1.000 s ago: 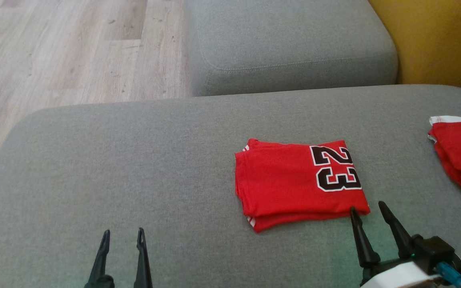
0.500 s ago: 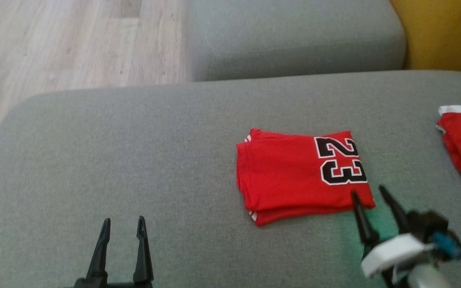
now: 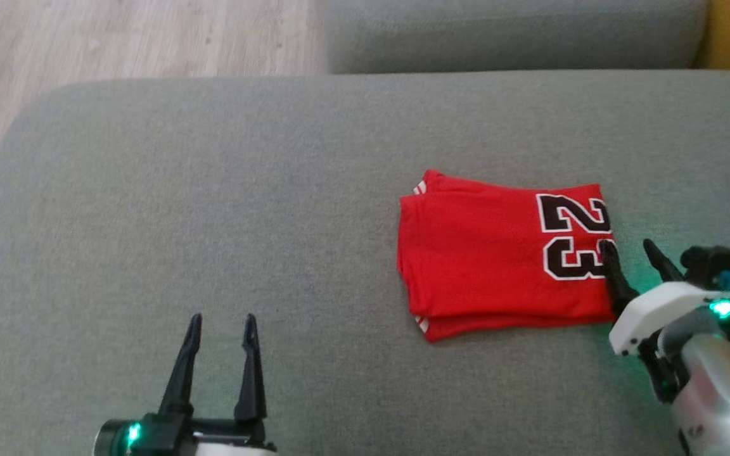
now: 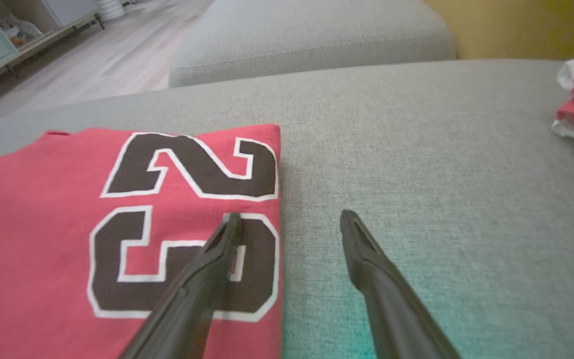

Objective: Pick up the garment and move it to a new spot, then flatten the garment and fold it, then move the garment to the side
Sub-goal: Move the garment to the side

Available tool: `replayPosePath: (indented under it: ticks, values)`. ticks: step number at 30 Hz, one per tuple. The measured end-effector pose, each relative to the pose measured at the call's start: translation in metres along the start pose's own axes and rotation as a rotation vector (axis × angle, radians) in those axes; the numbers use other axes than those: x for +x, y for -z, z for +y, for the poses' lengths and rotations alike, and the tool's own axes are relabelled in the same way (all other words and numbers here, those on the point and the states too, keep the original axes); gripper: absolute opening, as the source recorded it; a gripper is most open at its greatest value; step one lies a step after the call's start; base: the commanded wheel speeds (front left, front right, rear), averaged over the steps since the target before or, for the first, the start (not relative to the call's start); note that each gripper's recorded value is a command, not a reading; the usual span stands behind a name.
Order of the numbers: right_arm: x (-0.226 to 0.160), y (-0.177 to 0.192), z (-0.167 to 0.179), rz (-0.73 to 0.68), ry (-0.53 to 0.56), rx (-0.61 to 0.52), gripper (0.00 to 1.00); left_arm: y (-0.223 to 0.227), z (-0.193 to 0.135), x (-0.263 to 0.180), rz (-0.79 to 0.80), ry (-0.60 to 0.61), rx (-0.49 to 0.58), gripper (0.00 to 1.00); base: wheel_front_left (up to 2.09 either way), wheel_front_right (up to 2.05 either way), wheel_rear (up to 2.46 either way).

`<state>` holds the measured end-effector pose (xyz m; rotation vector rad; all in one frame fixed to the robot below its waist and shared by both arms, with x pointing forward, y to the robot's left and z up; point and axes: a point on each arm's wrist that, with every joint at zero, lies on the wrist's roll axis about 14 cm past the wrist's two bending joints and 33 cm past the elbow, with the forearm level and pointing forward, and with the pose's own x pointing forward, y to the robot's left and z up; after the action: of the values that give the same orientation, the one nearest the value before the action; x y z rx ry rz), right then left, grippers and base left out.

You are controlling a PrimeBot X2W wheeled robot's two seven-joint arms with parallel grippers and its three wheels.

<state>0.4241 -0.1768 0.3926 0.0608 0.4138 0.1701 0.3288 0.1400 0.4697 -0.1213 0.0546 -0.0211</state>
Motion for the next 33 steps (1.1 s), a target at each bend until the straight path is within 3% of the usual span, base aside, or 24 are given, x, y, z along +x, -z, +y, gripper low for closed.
replayPosePath:
  ticks: [4,5,6,7,14,26,33]
  values:
    - [0.013,0.013,-0.001,0.069,-0.003,-0.003,0.99,0.005,-0.003,0.005,0.017,0.007,-0.001,1.00,0.00,0.00,0.00]
    - [0.015,0.017,0.001,0.090,-0.010,-0.002,0.71,0.006,-0.003,0.006,0.021,0.007,-0.001,1.00,0.00,0.00,0.00]
    - [0.017,0.021,0.004,0.101,-0.015,0.005,0.32,0.008,-0.004,0.008,0.026,0.009,-0.001,1.00,0.00,0.00,0.00]
    - [0.020,0.023,0.008,0.112,-0.027,0.017,0.00,0.010,-0.003,0.010,0.033,0.004,0.001,1.00,0.00,0.00,0.00]
    - [0.019,0.013,-0.009,0.067,-0.004,-0.001,0.00,0.017,-0.013,0.019,0.056,0.036,0.000,1.00,0.00,0.00,0.00]
    - [0.001,-0.068,-0.169,-0.033,0.271,-0.274,0.00,0.033,-0.051,0.068,0.077,0.161,-0.014,1.00,0.00,0.00,0.00]
    - [-0.023,-0.112,-0.245,-0.088,0.450,-0.345,0.00,0.049,-0.067,0.093,0.101,0.206,-0.033,1.00,0.00,0.00,0.00]
